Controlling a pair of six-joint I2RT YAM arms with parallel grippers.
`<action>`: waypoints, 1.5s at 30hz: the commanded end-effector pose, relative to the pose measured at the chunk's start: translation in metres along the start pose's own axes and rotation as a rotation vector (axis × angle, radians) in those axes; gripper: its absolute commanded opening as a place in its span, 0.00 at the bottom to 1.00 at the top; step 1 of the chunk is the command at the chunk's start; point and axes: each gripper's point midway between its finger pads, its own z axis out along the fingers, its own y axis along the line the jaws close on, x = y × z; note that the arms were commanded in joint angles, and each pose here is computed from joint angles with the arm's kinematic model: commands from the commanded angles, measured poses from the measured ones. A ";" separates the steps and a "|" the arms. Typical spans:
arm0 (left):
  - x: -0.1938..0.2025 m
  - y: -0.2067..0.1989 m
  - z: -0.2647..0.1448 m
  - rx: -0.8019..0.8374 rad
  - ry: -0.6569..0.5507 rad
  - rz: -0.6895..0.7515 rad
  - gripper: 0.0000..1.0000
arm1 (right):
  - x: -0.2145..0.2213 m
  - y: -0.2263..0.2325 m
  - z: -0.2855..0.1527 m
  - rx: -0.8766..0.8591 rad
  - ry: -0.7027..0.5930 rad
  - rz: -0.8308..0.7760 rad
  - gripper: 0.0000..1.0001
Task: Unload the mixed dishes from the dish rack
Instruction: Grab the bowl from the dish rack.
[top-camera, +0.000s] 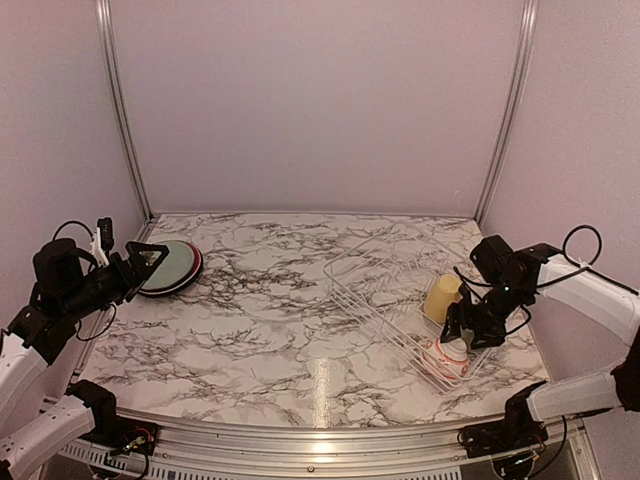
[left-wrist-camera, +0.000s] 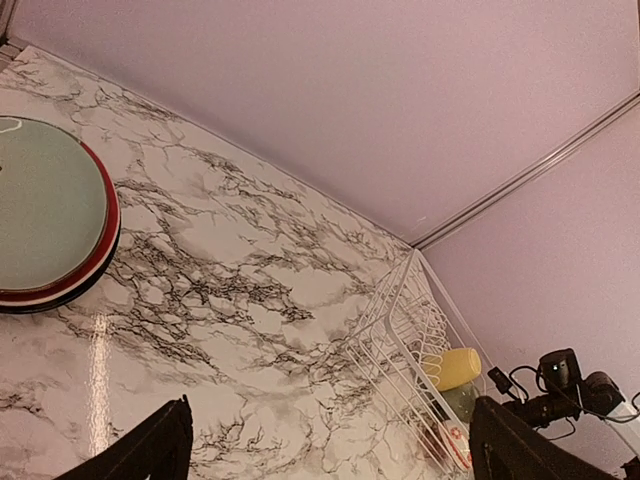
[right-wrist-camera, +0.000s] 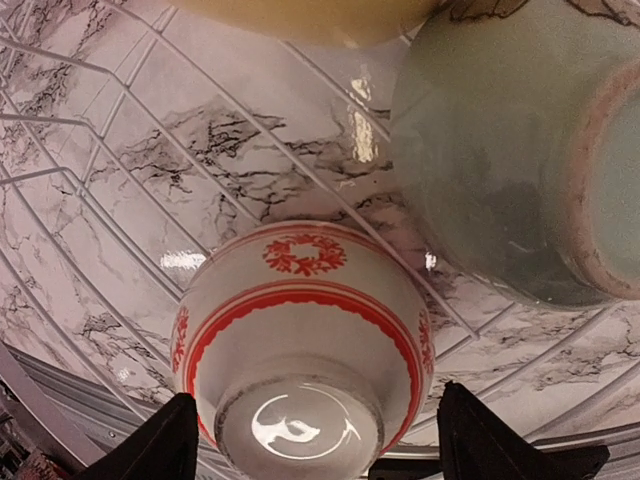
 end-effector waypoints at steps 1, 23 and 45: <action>0.008 -0.001 0.002 0.013 0.039 -0.034 0.99 | -0.005 0.003 0.001 -0.024 -0.010 -0.020 0.77; 0.013 0.007 0.008 -0.005 0.052 -0.083 0.99 | -0.011 0.019 -0.010 -0.091 -0.027 -0.044 0.27; 0.038 -0.022 0.032 0.125 0.134 -0.208 0.99 | -0.042 0.047 -0.040 -0.188 -0.176 -0.143 0.00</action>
